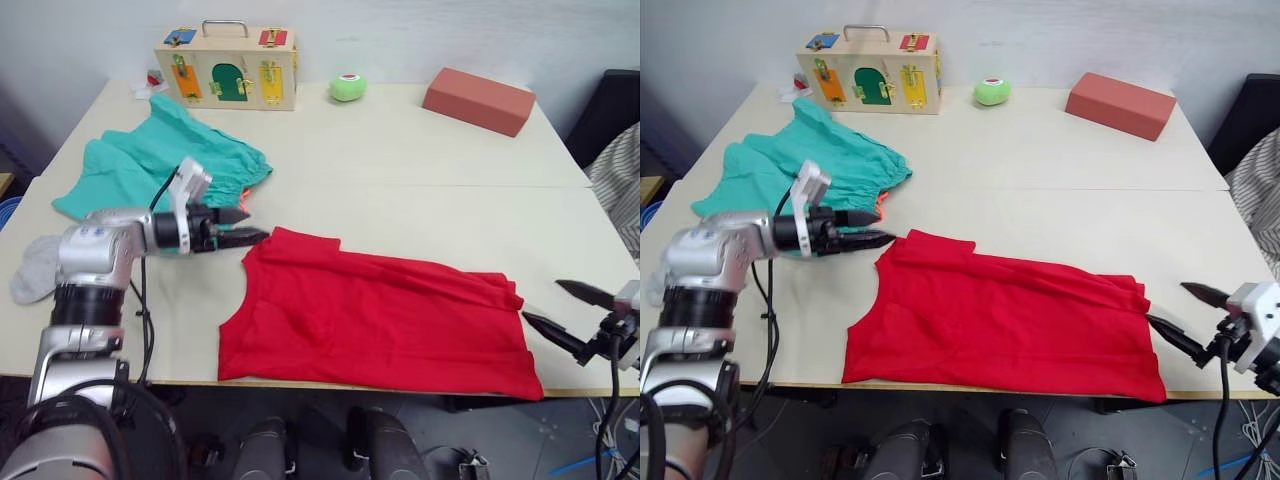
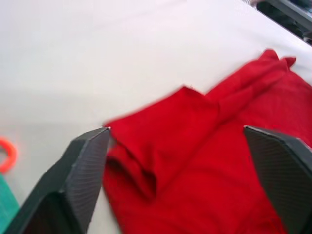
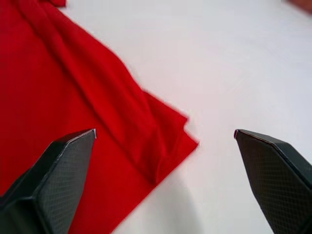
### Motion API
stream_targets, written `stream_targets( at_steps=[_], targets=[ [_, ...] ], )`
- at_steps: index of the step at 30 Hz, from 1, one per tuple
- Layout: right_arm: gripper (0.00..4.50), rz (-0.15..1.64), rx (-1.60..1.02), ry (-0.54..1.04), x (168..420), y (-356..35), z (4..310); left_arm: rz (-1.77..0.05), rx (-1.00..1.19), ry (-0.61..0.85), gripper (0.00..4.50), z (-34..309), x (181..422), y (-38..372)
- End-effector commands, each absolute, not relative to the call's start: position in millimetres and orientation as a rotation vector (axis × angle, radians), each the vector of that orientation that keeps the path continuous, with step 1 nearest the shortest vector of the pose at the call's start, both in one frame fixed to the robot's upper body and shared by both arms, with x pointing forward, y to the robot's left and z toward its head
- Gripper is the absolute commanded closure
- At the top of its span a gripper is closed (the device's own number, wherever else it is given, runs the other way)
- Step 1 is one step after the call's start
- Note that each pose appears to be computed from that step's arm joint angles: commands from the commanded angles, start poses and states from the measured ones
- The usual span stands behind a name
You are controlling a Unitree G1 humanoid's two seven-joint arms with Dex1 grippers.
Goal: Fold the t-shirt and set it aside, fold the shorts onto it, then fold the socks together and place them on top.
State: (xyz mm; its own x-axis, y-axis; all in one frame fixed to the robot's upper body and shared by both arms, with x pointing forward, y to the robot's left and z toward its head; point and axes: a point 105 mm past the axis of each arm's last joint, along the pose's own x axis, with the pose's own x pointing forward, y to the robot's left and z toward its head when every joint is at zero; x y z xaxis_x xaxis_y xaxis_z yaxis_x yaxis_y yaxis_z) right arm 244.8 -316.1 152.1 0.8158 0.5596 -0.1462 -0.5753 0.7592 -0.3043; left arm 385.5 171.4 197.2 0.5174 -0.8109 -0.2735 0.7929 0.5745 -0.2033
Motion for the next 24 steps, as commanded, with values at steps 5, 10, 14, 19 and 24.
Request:
stream_targets(
  at_steps=[5,10,14,19,24],
  targets=[
    [0.0,0.773,-0.423,-0.058,251,-259,180,-0.868,-0.074,0.465,0.01,165,419,156],
    [0.0,0.813,-0.428,-0.09,255,-241,186,-0.886,-0.077,0.479,0.01,157,426,141],
    [0.0,0.824,-0.423,-0.102,255,-235,188,-0.865,-0.039,0.511,0.01,148,429,138],
    [0.0,0.818,-0.41,-0.111,253,-234,189,-0.892,-0.046,0.526,0.92,147,427,135],
    [0.0,0.811,-0.4,-0.109,251,-236,187,-0.915,-0.041,0.549,2.56,143,424,132]
  ],
)
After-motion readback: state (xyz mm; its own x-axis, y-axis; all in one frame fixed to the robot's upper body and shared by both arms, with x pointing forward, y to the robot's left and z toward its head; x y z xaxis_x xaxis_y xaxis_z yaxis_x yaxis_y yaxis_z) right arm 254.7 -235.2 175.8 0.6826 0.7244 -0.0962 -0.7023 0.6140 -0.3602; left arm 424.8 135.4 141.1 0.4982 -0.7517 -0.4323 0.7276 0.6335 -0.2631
